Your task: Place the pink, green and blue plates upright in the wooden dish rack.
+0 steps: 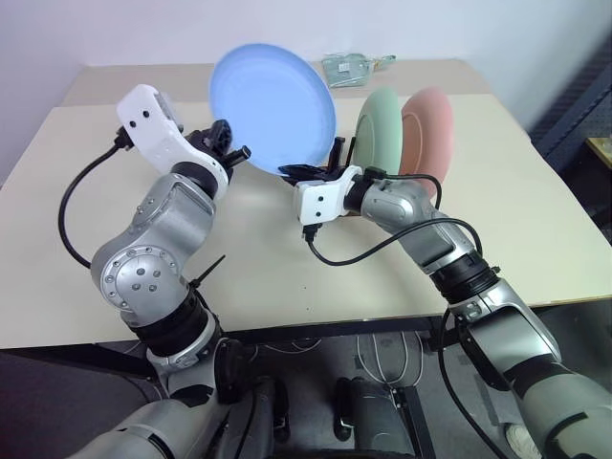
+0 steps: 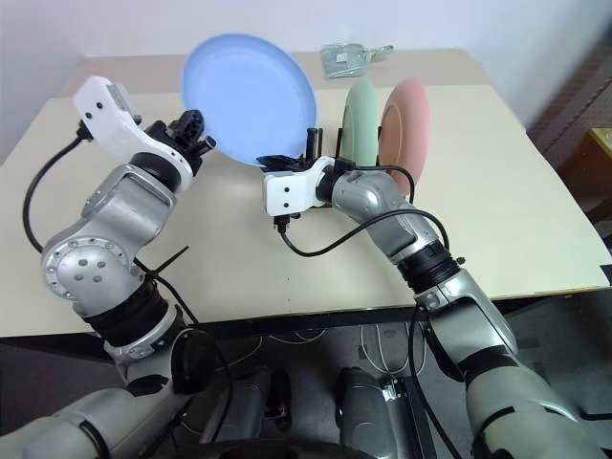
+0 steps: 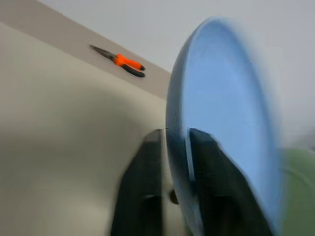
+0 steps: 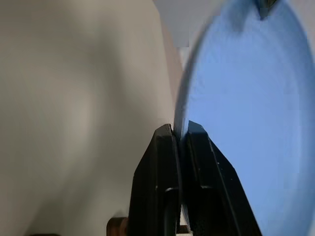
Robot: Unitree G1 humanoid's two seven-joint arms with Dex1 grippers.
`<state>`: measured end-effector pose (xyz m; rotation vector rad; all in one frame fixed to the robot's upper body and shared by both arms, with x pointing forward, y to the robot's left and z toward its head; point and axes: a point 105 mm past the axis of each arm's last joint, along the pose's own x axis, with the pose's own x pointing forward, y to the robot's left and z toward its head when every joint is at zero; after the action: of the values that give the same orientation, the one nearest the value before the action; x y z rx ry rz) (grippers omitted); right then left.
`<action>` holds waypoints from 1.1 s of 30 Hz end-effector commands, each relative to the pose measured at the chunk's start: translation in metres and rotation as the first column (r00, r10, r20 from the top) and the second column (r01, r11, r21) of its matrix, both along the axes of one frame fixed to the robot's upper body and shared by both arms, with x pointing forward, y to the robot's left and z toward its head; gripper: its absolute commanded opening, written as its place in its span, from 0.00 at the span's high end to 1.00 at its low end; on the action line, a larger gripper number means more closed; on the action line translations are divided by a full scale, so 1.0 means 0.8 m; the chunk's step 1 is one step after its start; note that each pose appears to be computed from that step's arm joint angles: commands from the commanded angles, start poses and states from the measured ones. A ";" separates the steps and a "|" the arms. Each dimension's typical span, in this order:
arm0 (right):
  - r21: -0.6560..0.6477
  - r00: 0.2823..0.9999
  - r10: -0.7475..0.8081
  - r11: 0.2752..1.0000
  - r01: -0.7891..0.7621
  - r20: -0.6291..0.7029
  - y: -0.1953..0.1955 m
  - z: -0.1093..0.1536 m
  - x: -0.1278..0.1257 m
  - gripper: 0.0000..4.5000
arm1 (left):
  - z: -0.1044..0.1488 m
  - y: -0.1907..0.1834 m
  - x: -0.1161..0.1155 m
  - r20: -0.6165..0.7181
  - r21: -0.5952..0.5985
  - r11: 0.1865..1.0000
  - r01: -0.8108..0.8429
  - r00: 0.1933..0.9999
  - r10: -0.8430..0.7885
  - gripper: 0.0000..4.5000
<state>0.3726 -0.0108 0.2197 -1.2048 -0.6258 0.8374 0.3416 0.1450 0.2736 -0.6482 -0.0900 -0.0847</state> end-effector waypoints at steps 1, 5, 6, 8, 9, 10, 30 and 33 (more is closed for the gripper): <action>0.061 0.996 0.018 0.998 -0.023 0.084 -0.003 0.038 -0.006 1.00 | 0.043 0.060 -0.005 0.134 -0.126 0.980 -0.154 0.976 0.170 0.36; 0.223 0.993 0.114 0.967 -0.119 0.037 -0.003 0.072 -0.024 1.00 | 0.050 0.168 -0.013 0.180 0.045 0.869 -0.493 0.860 0.478 0.36; 0.317 0.986 0.165 0.936 -0.156 -0.004 -0.004 0.087 -0.031 1.00 | 0.044 0.179 -0.012 0.189 0.153 0.839 -0.521 0.849 0.493 0.36; 0.466 0.958 0.274 0.861 -0.206 -0.083 -0.006 0.108 -0.045 1.00 | 0.027 0.185 -0.007 0.203 0.333 0.788 -0.518 0.855 0.477 0.36; 0.563 0.924 0.352 0.799 -0.212 -0.151 -0.009 0.118 -0.052 1.00 | 0.006 0.178 0.000 0.177 0.427 0.774 -0.467 0.883 0.435 0.36; 0.618 0.891 0.410 0.757 -0.213 -0.196 -0.011 0.124 -0.058 1.00 | -0.010 0.173 0.004 0.157 0.482 0.765 -0.426 0.901 0.404 0.36; 0.809 0.508 0.630 0.443 0.386 -0.587 -0.054 0.078 -0.028 1.00 | -0.176 0.012 -0.029 -0.113 0.692 0.663 0.285 0.950 -0.290 0.36; 0.786 0.499 0.608 0.453 0.421 -0.618 -0.056 0.068 -0.018 1.00 | -0.175 0.009 -0.030 -0.111 0.687 0.667 0.289 0.949 -0.296 0.36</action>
<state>0.3588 -0.0550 0.2664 0.4161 -0.1373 0.8942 0.3180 0.1538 0.1169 0.1051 0.1078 -0.4177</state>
